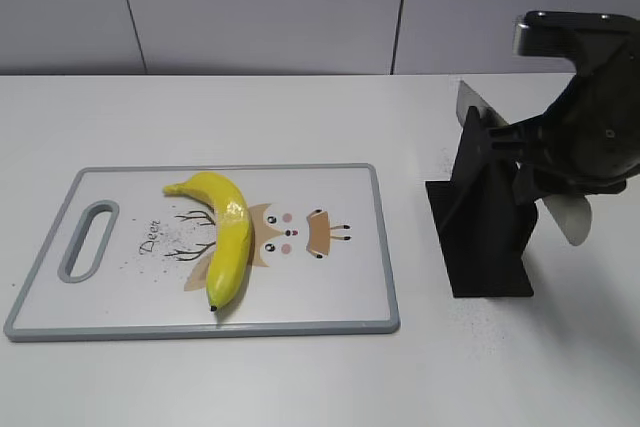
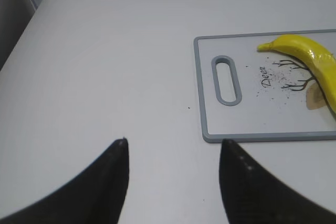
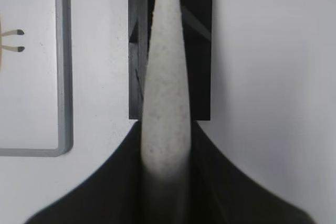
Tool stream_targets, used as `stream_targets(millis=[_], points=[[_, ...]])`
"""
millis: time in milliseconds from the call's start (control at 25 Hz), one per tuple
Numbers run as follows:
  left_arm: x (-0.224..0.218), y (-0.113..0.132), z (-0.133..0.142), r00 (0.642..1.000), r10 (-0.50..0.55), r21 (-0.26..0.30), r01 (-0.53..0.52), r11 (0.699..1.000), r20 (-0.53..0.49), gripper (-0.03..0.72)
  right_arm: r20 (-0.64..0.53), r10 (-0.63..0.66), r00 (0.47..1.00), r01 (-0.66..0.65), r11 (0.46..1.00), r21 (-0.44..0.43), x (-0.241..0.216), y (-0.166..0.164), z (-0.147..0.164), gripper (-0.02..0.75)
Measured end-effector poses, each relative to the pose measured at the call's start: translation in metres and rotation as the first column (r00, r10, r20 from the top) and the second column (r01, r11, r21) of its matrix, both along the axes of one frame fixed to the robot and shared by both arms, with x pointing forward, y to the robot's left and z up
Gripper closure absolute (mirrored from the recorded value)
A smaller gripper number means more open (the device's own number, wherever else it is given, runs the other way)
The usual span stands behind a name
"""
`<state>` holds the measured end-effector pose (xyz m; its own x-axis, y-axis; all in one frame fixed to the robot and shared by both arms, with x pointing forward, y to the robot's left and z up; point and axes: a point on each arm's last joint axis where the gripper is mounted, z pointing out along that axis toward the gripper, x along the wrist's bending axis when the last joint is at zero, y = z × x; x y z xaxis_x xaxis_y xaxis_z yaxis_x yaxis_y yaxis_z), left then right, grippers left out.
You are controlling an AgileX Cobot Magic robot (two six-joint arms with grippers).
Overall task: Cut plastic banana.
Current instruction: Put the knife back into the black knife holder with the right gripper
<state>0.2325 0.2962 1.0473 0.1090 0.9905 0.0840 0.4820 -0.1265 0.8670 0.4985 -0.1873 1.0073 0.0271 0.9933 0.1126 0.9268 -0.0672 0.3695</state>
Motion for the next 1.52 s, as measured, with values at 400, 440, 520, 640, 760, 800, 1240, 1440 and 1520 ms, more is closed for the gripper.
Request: stream_targets(millis=[400,440,520,640,760,800,1240,1440,1520], points=[[0.000,0.000,0.000,1.000,0.000,0.001,0.000,1.000,0.000,0.170,-0.017,0.109,0.994,-0.108,0.994,0.026,-0.003,0.005,0.001,0.179],[0.000,0.000,0.000,1.000,0.000,0.001,0.000,1.000,0.000,0.170,-0.011,0.136,0.991,-0.136,0.990,0.047,-0.006,0.007,0.004,0.132],[0.000,0.000,0.000,1.000,0.000,0.001,0.000,1.000,0.000,0.171,0.023,0.184,0.983,-0.185,0.980,0.077,-0.013,0.008,0.017,0.094],[0.000,0.000,0.000,1.000,0.000,0.001,0.000,1.000,0.000,0.172,0.096,0.254,0.962,-0.261,0.963,0.069,-0.034,0.000,0.045,0.084],[0.000,0.000,0.000,1.000,0.000,0.001,0.000,1.000,0.000,0.172,0.138,0.300,0.944,-0.309,0.950,0.047,-0.064,-0.014,0.056,0.083],[0.000,0.000,0.000,1.000,0.000,0.001,0.000,1.000,0.000,0.172,0.138,0.314,0.939,-0.322,0.946,0.039,-0.075,-0.019,0.053,0.083],[0.000,0.000,0.000,1.000,0.000,0.001,0.000,1.000,0.000,0.172,0.336,0.393,0.856,-0.411,0.911,-0.019,-0.179,-0.067,0.041,0.125],[0.000,0.000,0.000,1.000,0.000,0.001,0.000,1.000,0.000,0.172,0.410,0.395,0.822,-0.416,0.908,-0.040,-0.209,-0.081,0.048,0.144],[0.000,0.000,0.000,1.000,0.000,0.001,0.000,1.000,0.000,0.172,0.421,0.400,0.814,-0.415,0.908,-0.060,-0.218,-0.087,0.045,0.146]])
